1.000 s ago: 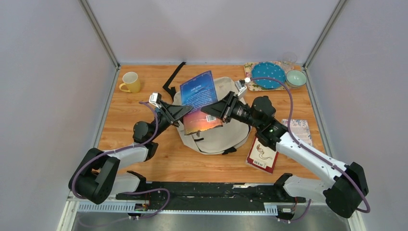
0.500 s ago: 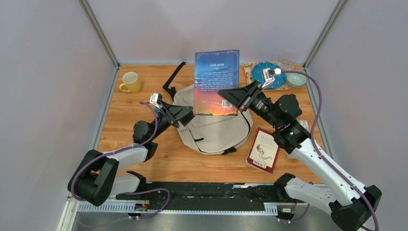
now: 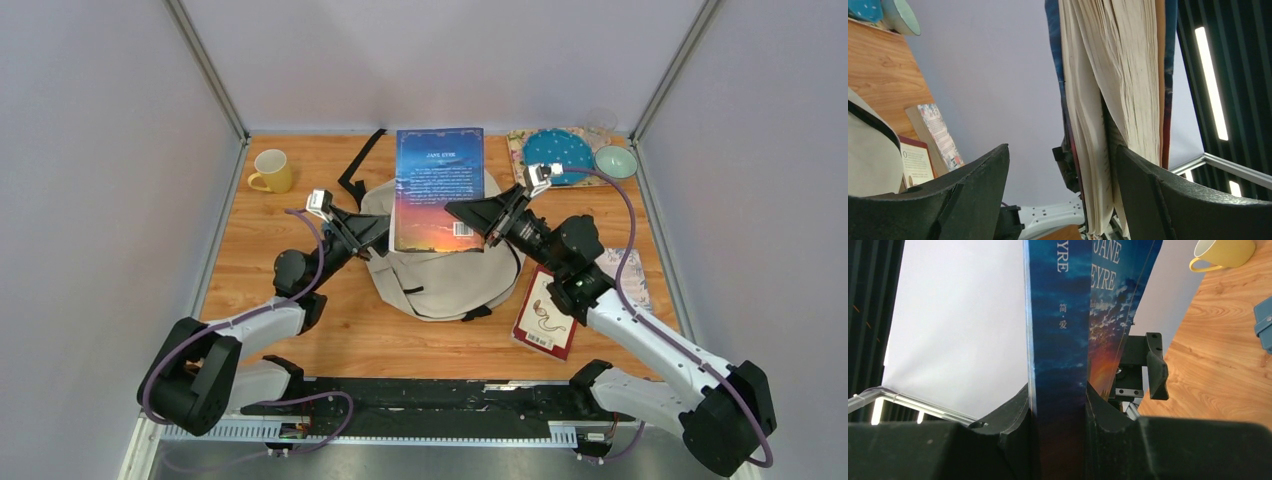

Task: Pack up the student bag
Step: Pick up the book from the center of the board.

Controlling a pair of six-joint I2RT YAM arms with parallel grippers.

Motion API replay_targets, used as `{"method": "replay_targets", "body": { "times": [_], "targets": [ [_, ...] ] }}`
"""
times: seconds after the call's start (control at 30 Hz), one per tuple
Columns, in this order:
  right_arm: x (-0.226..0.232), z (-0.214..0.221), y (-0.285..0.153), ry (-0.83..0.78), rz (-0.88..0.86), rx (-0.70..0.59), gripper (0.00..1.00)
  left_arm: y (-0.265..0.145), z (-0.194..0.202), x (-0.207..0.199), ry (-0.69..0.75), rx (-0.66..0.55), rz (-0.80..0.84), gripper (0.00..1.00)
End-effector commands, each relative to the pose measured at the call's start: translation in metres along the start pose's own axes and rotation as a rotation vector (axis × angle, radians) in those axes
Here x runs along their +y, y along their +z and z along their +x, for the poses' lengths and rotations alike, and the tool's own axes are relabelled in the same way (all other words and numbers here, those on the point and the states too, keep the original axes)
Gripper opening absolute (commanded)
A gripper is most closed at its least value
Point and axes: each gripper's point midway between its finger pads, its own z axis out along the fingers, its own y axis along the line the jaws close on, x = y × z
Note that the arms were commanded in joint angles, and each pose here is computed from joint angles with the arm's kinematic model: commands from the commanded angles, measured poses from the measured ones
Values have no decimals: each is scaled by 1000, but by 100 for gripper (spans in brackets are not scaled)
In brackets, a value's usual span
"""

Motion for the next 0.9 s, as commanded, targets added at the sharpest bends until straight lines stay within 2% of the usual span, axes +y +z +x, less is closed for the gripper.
{"method": "replay_targets", "body": {
  "times": [0.0, 0.5, 0.87],
  "targets": [
    [73, -11, -16, -44, -282, -62, 0, -10, 2, -113, 212, -25, 423, 85],
    [22, 5, -18, 43, -210, -22, 0, -13, 0, -149, 239, -44, 519, 85],
    [-13, 14, -17, 60, -139, 3, 0, -13, 0, -155, 247, -46, 534, 85]
  ]
}}
